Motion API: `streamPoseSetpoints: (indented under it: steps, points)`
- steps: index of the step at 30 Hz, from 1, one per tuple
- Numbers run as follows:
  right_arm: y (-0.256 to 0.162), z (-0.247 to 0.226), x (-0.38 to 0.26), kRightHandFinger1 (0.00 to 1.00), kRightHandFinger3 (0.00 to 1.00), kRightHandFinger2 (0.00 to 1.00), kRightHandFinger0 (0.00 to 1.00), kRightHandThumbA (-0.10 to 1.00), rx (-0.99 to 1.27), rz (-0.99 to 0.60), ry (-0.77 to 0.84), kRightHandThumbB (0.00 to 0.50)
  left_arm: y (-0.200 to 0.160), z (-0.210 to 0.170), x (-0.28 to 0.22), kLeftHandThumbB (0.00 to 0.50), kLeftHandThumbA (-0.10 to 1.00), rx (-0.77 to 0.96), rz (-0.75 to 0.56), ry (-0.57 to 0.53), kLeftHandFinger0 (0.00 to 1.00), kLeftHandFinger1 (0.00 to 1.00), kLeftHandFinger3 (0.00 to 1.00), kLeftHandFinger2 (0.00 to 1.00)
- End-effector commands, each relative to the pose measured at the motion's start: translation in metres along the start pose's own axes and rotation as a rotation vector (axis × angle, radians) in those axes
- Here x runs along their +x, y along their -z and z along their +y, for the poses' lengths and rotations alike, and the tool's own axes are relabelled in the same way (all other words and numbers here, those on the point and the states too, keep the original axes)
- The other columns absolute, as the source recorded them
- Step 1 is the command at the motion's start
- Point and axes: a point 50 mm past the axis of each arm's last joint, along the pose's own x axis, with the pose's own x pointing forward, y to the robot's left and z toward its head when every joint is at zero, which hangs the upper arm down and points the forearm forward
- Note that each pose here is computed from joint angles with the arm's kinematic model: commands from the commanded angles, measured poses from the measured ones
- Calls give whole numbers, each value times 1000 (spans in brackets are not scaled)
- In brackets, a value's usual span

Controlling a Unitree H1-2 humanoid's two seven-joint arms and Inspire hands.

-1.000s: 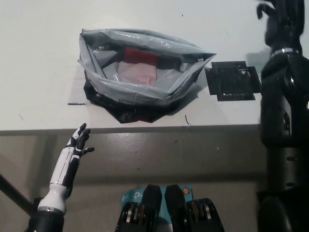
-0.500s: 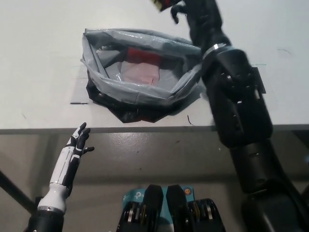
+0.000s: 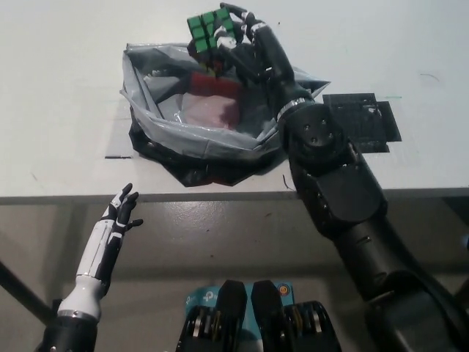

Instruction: Use the right hand to pick up a rubix's cube and place it into a plastic bag and lift the bag

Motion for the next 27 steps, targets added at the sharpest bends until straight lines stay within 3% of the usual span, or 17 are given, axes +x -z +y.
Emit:
streamPoseSetpoints:
  steps: [1, 6, 8, 9, 10, 11, 12, 13, 14, 16, 22, 25, 27]
  points:
    - [-24, 0, 12, 427, 874, 821, 0, -100, -125, -158, 13, 132, -18, 6, 10, 102, 1000, 26, -67, 10, 867, 1000, 1000, 1000]
    - [-12, -1, 12, 478, 952, 884, 21, -100, -232, -181, 20, 131, -19, 6, 12, 118, 1000, 22, -65, 14, 865, 1000, 1000, 1000]
    - [-8, -1, 13, 620, 1000, 1000, 174, -100, -325, -179, 14, 193, -19, 6, 12, 114, 1000, 25, -67, 15, 866, 1000, 1000, 1000]
    - [-7, -1, 13, 621, 1000, 1000, 196, -100, -365, -169, 13, 196, -20, 6, 13, 114, 1000, 28, -67, 16, 866, 1000, 1000, 1000]
    - [-6, -1, 14, 884, 1000, 1000, 451, 23, -400, -165, 2, 263, -20, 6, 14, 113, 1000, 29, -69, 17, 866, 1000, 1000, 1000]
    - [-5, -1, 14, 1000, 1000, 1000, 1000, 383, -495, -154, -60, 338, -20, 6, 15, 107, 1000, 31, -75, 18, 852, 1000, 1000, 1000]
    - [-5, -1, 14, 1000, 1000, 1000, 1000, 383, -495, -154, -60, 338, -20, 6, 15, 107, 1000, 31, -75, 18, 852, 1000, 1000, 1000]
    - [-1, 0, 13, 1000, 1000, 1000, 1000, 559, -591, -146, -107, 419, -20, 6, 14, 112, 1000, 29, -77, 19, 850, 1000, 1000, 1000]
    - [0, 1, 12, 1000, 1000, 1000, 1000, 559, -617, -148, -113, 419, -20, 6, 14, 112, 1000, 28, -78, 19, 850, 1000, 1000, 1000]
    - [3, 3, 9, 1000, 1000, 1000, 1000, 661, -654, -177, -96, 487, -20, 5, 15, 118, 1000, 27, -84, 22, 852, 1000, 1000, 1000]
    - [1, 3, 8, 1000, 1000, 1000, 1000, 708, -676, -235, -55, 500, -22, 6, 16, 127, 1000, 14, -77, 21, 865, 1000, 1000, 1000]
    - [-2, 1, 7, 1000, 1000, 1000, 1000, 721, -654, -293, -10, 483, -23, 5, 16, 112, 1000, 28, -89, 21, 828, 1000, 1000, 1000]
    - [-10, -1, 6, 1000, 1000, 1000, 1000, 685, -632, -352, 36, 480, -23, 5, 16, 107, 1000, 29, -85, 22, 835, 1000, 1000, 1000]
